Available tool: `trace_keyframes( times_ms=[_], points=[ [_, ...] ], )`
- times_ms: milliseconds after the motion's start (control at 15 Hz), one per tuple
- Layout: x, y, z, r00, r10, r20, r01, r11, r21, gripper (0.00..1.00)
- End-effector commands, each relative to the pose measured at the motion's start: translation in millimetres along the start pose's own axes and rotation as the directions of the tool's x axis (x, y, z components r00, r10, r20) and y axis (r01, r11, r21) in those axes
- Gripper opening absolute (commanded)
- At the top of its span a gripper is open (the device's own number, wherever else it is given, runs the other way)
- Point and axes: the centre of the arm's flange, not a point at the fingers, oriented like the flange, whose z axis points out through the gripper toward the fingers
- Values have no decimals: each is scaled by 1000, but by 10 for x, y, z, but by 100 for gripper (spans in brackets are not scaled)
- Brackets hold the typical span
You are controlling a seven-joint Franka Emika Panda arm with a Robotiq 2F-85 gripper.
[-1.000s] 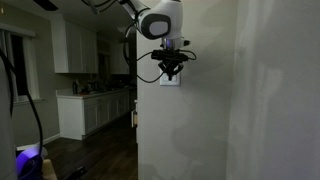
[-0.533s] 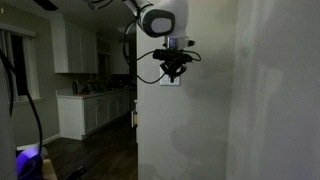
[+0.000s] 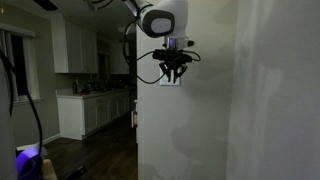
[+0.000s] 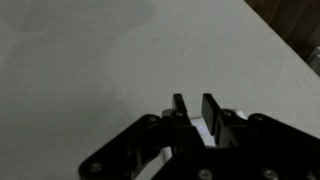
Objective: Flip the left switch on the wall
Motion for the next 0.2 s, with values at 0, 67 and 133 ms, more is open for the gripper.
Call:
trace_keyframes(
  times_ms=[0, 67, 133],
  points=[
    [0, 0, 0, 1000, 0, 0, 0, 1000, 0, 26],
    [0, 0, 0, 1000, 0, 0, 0, 1000, 0, 26],
    [0, 0, 0, 1000, 0, 0, 0, 1000, 0, 26]
  ],
)
